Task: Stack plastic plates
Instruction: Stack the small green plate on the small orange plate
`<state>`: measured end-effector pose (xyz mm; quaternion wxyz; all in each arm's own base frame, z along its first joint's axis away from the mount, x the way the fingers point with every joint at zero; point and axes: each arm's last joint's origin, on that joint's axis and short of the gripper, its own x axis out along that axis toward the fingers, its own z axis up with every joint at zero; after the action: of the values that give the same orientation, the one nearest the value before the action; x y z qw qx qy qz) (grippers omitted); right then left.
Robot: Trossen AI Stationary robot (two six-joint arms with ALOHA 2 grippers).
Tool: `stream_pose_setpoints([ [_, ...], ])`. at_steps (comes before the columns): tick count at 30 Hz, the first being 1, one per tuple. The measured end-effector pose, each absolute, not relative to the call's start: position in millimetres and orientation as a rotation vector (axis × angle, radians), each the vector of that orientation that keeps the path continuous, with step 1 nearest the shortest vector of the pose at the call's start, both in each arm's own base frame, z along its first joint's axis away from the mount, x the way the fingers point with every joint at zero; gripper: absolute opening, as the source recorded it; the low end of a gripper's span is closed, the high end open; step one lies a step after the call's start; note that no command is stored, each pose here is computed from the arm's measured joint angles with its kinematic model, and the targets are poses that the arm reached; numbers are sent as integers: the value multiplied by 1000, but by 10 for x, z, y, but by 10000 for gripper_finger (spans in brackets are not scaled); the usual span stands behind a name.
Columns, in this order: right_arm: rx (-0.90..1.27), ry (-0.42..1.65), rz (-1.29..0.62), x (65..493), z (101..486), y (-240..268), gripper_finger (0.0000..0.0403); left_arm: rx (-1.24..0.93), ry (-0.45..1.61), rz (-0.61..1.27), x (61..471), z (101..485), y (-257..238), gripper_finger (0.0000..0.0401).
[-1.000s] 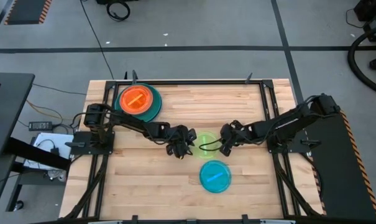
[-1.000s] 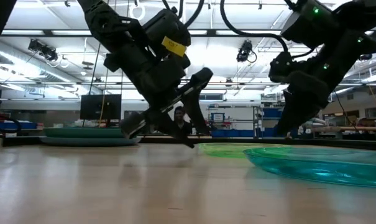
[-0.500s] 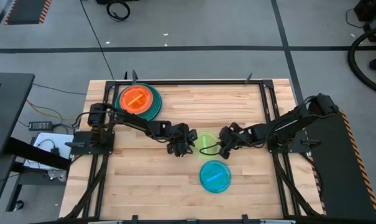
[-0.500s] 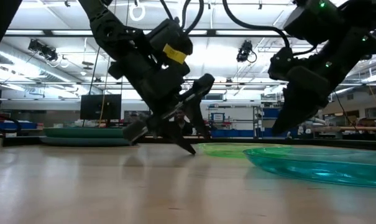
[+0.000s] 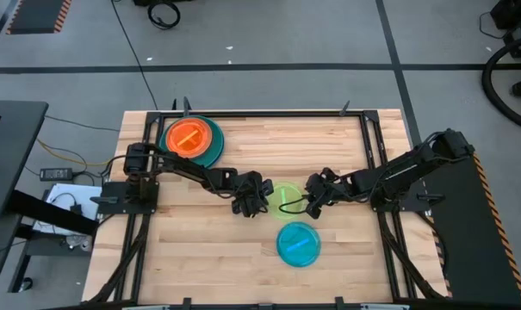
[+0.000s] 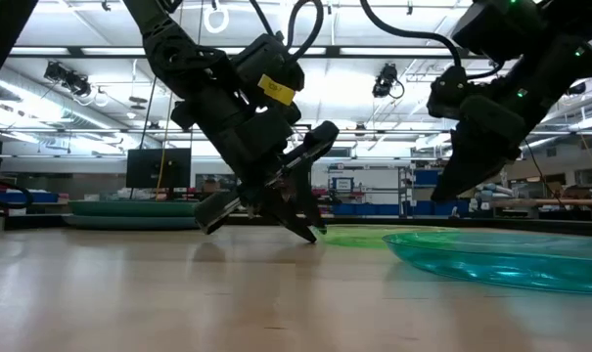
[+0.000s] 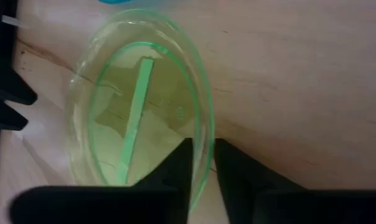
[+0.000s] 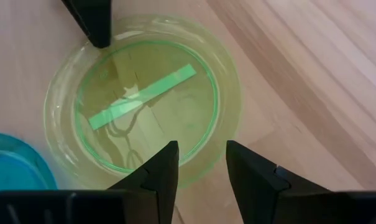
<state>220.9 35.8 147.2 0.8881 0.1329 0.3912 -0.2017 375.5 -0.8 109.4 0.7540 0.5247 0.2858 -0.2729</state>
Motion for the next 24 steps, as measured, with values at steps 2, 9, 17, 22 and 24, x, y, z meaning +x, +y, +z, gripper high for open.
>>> stream_pose_setpoints([
  [2,271,815,-425,2206,1470,355,145,1147,634,-607,3745,1085,-41,38],
  [9,229,816,-428,2205,1470,346,145,1062,667,-560,3687,1253,-131,8],
  [17,62,685,-551,2205,1630,287,145,978,742,-414,3487,1737,-164,4],
  [22,3,642,-537,2244,1688,262,145,916,804,-291,3322,1997,-127,2],
  [24,-21,637,-531,2260,1699,236,145,898,822,-243,3252,2096,-113,2],
])
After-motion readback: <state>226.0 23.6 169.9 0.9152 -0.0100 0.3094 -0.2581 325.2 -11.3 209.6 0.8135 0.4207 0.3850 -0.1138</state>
